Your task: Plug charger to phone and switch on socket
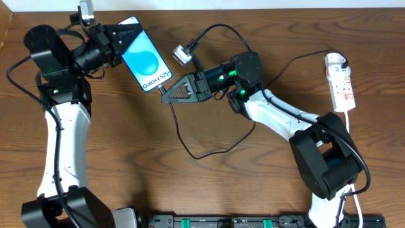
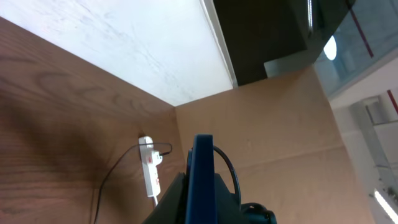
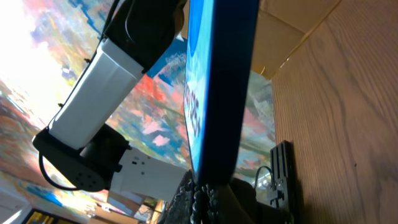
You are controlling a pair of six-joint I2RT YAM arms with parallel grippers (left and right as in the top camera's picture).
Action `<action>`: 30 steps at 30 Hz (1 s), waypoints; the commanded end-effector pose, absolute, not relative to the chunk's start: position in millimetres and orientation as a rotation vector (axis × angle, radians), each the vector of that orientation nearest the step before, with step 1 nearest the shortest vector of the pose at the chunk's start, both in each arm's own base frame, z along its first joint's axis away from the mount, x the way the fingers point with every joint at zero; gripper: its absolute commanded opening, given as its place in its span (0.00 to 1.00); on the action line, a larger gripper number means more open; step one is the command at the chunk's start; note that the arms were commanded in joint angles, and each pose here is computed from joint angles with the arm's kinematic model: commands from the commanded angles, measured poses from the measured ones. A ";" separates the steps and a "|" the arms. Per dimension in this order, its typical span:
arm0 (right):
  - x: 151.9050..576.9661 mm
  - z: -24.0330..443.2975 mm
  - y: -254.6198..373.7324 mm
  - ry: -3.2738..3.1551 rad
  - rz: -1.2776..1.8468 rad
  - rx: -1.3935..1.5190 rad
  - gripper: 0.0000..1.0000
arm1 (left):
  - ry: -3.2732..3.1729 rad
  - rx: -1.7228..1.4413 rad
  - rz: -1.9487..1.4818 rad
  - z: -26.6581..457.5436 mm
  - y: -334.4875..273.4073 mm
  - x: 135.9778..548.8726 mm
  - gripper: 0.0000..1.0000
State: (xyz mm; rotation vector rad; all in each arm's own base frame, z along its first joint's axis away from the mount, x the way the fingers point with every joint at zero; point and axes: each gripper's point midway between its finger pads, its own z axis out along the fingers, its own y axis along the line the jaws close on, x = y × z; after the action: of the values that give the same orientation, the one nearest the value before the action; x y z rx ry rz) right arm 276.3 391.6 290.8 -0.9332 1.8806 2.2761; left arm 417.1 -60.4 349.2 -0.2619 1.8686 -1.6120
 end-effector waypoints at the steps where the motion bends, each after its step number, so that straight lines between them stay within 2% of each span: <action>1: 282.2 307.6 396.2 1.803 2.257 -0.886 0.01 | 1.888 -0.098 -1.658 355.3 -84.6 402.7 0.07; 13: 285.0 307.6 393.9 1.802 2.251 -0.881 0.01 | 1.897 0.143 -1.719 357.4 -98.9 377.1 0.07; 21: 284.9 307.6 393.9 1.794 2.245 -0.888 0.01 | 1.901 0.170 -1.740 357.7 -100.5 372.5 0.07; 22: 284.2 307.2 393.7 1.778 2.233 -0.909 0.21 | 1.901 0.166 -1.737 357.7 -100.1 373.1 0.07; 23: 283.8 307.0 393.6 1.771 2.227 -0.918 0.53 | 1.900 0.161 -1.734 357.6 -99.6 373.9 0.07; 25: 283.0 306.4 393.0 1.770 2.225 -0.930 0.98 | 1.897 0.149 -1.724 357.5 -98.3 375.9 0.07; 30: 281.8 302.1 385.4 1.772 2.206 -0.994 0.99 | 1.884 0.088 -1.680 357.1 -83.7 383.7 0.07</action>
State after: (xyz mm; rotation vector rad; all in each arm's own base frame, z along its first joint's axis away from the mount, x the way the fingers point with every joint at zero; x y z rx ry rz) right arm 278.9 391.2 291.7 -0.9532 1.8342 2.2466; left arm 384.8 -93.3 351.9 0.0758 1.9002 -1.6991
